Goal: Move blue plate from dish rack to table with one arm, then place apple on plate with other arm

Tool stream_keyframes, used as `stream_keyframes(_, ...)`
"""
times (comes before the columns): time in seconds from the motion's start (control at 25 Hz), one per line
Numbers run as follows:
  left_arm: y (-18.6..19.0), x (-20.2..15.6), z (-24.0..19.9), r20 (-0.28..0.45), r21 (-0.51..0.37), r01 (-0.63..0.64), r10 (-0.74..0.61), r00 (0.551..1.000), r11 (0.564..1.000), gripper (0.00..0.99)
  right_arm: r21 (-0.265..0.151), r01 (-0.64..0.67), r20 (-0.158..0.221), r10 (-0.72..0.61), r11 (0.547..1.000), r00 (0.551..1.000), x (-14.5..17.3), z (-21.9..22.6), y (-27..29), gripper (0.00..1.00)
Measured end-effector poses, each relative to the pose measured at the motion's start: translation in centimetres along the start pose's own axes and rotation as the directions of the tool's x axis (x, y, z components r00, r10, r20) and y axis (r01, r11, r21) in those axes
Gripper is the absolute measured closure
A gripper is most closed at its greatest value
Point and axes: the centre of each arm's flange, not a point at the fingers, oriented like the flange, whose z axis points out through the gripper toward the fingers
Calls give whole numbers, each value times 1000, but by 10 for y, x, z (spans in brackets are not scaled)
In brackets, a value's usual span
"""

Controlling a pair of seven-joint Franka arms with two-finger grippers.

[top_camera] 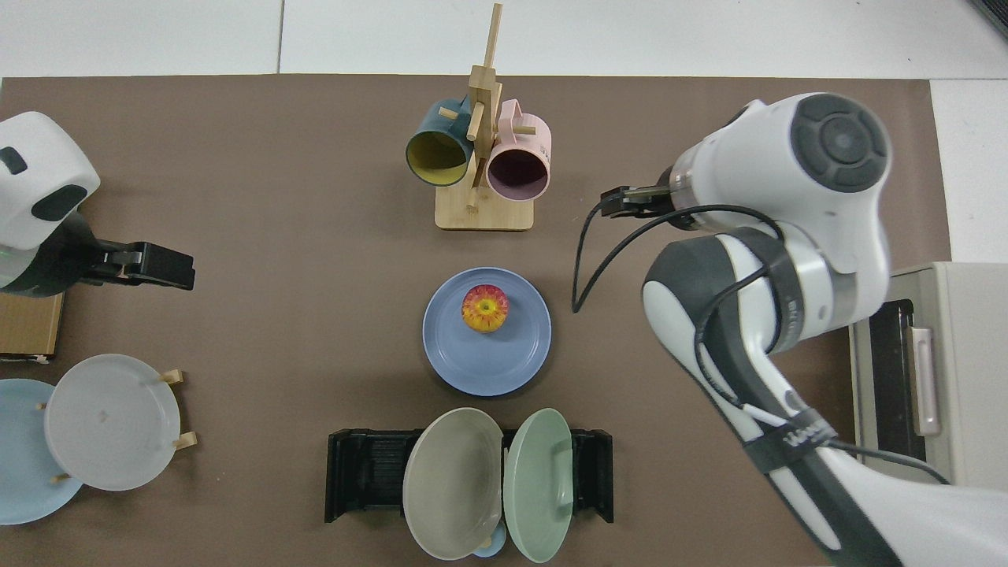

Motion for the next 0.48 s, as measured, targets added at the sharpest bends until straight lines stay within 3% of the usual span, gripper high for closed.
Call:
stream_keyframes(0.16,0,0,0,0,0,0,0,1000,1000,0,-43,49,-22,-50,998,998,14,-13,73,0)
stream_keyframes(0.36,0,0,0,0,0,0,0,1000,1000,0,-64,51,-53,-54,997,997,18,-39,133,0)
stream_keyframes(0.4,0,0,0,0,0,0,0,1000,1000,0,-65,46,-46,-49,997,998,15,-45,138,0)
stream_keyframes(0.48,0,0,0,0,0,0,0,1000,1000,0,-64,52,2,-52,997,999,7,-57,143,0)
